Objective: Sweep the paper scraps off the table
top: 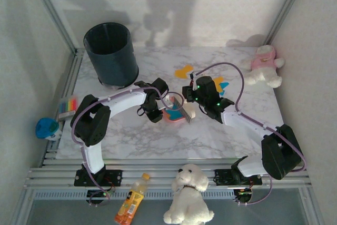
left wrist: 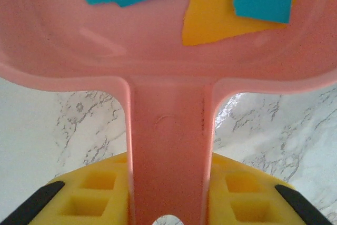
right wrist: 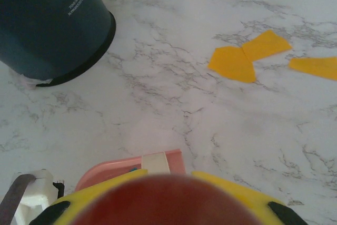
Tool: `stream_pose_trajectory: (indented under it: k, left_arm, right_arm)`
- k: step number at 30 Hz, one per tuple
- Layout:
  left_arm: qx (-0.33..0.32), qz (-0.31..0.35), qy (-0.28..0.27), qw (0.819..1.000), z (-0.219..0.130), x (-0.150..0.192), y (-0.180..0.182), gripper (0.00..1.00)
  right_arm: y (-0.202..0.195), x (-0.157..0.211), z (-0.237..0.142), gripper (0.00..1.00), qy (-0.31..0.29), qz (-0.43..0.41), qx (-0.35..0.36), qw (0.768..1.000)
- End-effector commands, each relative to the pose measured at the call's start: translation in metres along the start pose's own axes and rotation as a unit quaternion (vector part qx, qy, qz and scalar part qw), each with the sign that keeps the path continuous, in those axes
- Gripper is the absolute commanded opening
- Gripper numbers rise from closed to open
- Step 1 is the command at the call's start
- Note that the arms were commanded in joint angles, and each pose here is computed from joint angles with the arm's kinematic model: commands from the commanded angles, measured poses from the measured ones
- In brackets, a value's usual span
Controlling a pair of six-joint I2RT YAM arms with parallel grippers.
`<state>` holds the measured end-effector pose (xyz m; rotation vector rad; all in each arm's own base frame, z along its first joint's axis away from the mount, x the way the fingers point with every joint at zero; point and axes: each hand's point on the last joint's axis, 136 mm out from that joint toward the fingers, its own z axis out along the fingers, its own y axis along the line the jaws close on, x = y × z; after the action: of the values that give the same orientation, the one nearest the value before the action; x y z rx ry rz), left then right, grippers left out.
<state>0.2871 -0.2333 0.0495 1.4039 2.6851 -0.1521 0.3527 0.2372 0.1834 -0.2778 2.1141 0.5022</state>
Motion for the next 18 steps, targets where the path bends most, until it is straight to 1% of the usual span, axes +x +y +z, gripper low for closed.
stream_pose_trajectory:
  k: [1,4,7,10,15,18]
  left_arm:
    - [0.005,0.015,-0.012,1.0,-0.009,-0.001,-0.005,0.0]
    - [0.0,0.015,-0.03,0.999,-0.014,-0.006,-0.004,0.0]
    - [-0.009,0.012,-0.048,0.999,-0.019,-0.011,-0.001,0.0]
    - [-0.02,0.005,-0.065,0.998,-0.021,-0.016,0.003,0.0]
    - [-0.031,-0.003,-0.092,0.995,-0.029,-0.021,0.005,0.0]
    - [-0.039,-0.01,-0.111,0.993,-0.036,-0.024,0.008,0.0]
  right_arm:
    - [0.003,-0.031,-0.017,0.0,-0.056,-0.002,0.003,0.998]
    - [-0.009,-0.036,-0.026,0.0,-0.077,0.005,0.031,0.997]
    - [-0.013,-0.042,-0.037,0.0,-0.097,0.007,0.041,0.994]
    - [-0.018,-0.047,-0.045,0.0,-0.108,0.01,0.054,0.993]
    - [-0.037,-0.051,-0.061,0.0,-0.133,0.025,0.101,0.986]
    - [-0.045,-0.052,-0.068,0.0,-0.137,0.029,0.123,0.983]
